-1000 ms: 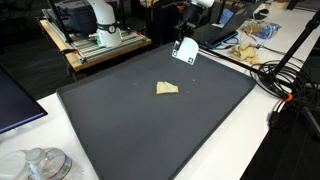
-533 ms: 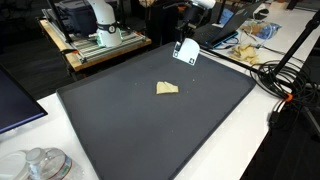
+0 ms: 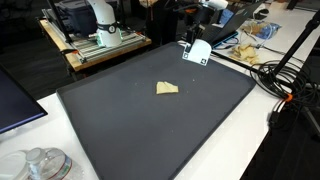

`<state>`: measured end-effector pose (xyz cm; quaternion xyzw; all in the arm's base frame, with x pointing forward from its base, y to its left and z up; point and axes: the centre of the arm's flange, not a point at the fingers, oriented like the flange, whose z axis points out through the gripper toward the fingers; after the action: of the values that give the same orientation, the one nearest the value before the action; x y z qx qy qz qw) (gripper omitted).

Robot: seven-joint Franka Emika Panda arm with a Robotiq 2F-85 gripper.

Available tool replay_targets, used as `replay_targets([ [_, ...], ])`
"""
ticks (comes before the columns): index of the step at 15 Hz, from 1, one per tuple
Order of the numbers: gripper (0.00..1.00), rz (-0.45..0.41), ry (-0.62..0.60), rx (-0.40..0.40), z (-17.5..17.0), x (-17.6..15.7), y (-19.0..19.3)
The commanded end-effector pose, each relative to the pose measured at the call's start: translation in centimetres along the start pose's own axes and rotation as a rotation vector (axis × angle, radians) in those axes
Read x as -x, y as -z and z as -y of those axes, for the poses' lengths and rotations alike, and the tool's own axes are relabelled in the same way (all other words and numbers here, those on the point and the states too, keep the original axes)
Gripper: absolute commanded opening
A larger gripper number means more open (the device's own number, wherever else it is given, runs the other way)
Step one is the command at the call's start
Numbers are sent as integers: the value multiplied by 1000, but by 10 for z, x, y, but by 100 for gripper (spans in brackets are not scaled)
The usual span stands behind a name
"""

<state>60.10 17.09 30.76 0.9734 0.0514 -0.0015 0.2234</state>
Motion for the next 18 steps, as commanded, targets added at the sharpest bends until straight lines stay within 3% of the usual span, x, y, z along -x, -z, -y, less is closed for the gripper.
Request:
replay_targets([
  [1, 1, -20, 19, 92, 22, -20, 4],
  [5, 1, -19, 60, 185, 51, -22, 0],
  [8, 1, -9, 78, 212, 69, -18, -7],
  [18, 1, 95, 4, 325, 112, -8, -50],
])
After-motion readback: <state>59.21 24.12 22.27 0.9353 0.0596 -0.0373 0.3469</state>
